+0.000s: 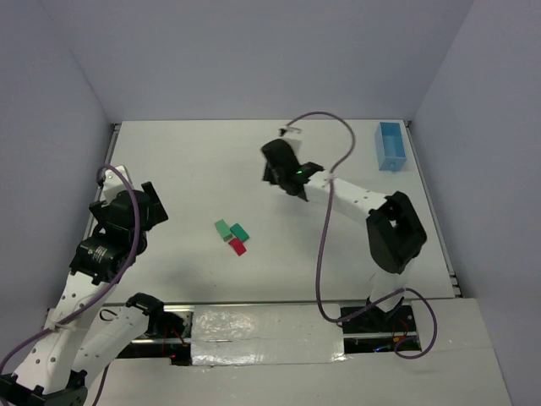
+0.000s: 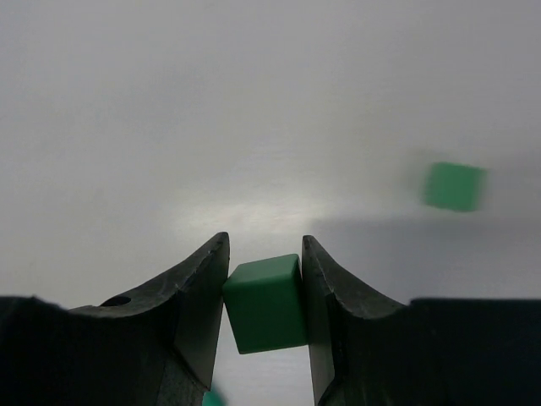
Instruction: Build the wood block tower
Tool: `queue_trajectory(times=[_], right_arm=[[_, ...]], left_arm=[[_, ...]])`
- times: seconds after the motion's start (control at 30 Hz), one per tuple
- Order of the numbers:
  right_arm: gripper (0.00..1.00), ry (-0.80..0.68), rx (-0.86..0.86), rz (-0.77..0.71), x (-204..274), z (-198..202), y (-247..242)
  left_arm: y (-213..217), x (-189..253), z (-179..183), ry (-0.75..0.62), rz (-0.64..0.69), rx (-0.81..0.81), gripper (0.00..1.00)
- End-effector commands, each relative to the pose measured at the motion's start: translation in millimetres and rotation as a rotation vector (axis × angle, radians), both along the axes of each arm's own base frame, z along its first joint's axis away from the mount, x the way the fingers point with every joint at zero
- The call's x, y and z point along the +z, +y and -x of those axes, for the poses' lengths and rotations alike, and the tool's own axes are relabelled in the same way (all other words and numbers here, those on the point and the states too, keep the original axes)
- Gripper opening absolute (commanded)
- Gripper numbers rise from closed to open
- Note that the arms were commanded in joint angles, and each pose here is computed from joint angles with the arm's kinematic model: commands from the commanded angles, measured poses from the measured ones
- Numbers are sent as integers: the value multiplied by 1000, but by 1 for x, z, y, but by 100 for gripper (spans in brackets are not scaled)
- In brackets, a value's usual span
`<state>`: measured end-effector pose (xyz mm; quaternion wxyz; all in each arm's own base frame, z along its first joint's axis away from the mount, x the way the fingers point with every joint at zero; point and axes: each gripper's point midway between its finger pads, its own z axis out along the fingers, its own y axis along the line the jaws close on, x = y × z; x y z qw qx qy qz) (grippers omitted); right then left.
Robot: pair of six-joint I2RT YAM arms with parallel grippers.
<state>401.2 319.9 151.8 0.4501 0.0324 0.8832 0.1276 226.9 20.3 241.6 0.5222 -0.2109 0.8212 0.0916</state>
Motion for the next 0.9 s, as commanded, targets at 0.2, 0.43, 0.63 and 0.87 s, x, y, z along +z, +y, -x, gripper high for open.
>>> queue_trajectory(times=[0.2,0.43,0.63,0.87], right_arm=[[32,72,-440,59,-49,-26,-174],[34,147,-504,76,-85,-47,-198],[36,193,-513,59,-106,-59,-203],[41,198,-506,43,-111,-64,-203]], left_arm=[[-3,1,-8,-7,-11,-21,100],[-2,0,-9,1,-15,-17,99],[-3,-1,-8,3,-16,-18,99],[-3,-2,-9,7,-16,-22,99]])
